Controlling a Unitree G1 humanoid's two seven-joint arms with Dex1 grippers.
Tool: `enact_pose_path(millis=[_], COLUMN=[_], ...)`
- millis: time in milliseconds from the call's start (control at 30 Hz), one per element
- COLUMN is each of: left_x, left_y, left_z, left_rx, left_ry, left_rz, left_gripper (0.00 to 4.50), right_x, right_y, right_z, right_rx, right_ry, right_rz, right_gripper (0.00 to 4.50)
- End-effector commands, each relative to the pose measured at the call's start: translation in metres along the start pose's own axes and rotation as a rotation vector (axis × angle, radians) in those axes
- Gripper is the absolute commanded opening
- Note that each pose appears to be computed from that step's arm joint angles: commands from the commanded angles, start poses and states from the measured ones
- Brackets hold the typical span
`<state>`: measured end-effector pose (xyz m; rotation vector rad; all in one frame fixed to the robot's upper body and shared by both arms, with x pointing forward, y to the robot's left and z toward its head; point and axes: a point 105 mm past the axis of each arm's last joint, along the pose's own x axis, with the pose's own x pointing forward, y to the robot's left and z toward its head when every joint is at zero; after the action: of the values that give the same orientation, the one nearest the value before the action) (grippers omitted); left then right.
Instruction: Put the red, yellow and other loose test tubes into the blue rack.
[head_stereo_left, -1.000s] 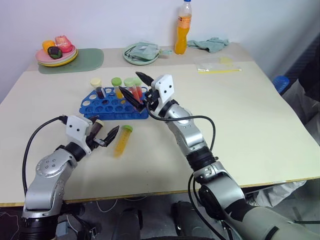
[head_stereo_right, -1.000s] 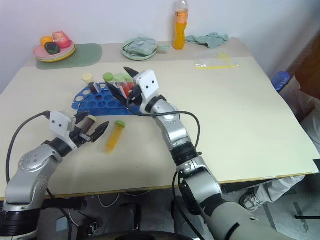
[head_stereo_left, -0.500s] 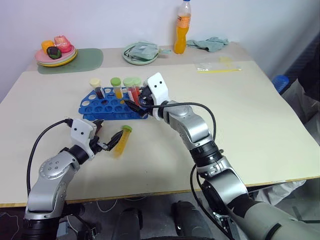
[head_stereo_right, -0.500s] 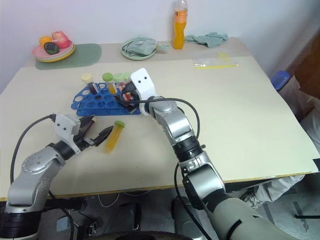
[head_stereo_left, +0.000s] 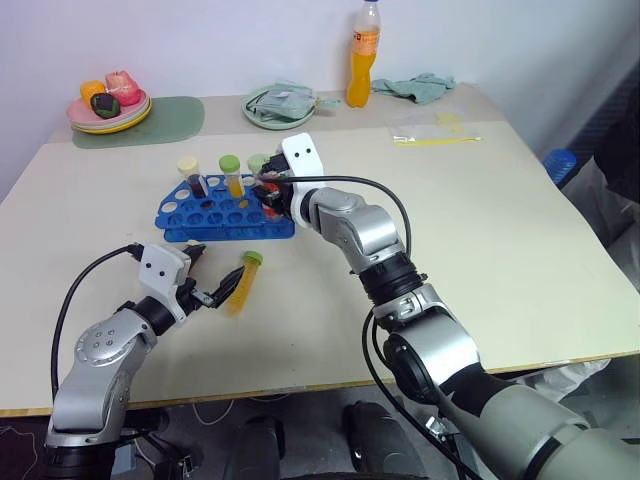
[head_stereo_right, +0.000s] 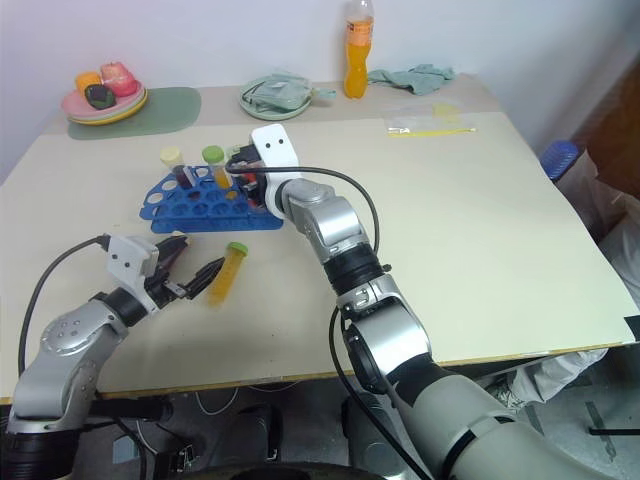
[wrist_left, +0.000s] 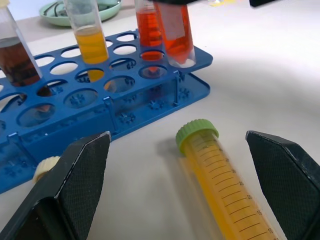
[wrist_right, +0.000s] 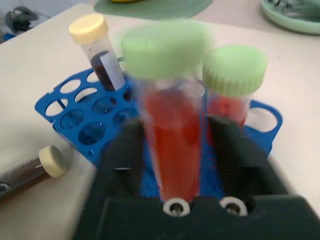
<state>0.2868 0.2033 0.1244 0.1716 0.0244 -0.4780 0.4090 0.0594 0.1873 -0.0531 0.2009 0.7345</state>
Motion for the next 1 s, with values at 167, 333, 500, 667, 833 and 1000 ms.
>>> enact_pose_path(millis=[167, 333, 500, 667, 833, 1000], left_x=[0.001, 0.003, 0.002, 0.000, 0.000, 0.002], left_y=[-0.004, -0.005, -0.004, -0.002, -0.002, -0.002], left_z=[0.016, 0.017, 0.017, 0.013, 0.014, 0.018], left_rx=[0.035, 0.037, 0.037, 0.040, 0.043, 0.051], left_ry=[-0.047, -0.051, -0.052, -0.047, -0.047, -0.006], left_rz=[-0.016, -0.023, -0.021, -0.017, -0.019, -0.010], left_gripper=[4.50, 4.50, 4.50, 4.50, 4.50, 4.50], right_x=[-0.004, -0.005, -0.004, -0.003, -0.003, -0.019], right_y=[0.015, 0.025, 0.023, 0.023, 0.025, 0.021], right_z=[0.019, 0.009, -0.002, -0.015, -0.018, -0.003], right_rx=[-0.063, -0.130, -0.160, -0.188, -0.149, -0.323], right_ry=[-0.097, -0.185, -0.226, -0.238, -0.245, -0.308], right_rz=[0.054, 0.078, 0.061, 0.049, 0.100, 0.098], right_gripper=[0.79, 0.79, 0.79, 0.79, 2.25, 4.27])
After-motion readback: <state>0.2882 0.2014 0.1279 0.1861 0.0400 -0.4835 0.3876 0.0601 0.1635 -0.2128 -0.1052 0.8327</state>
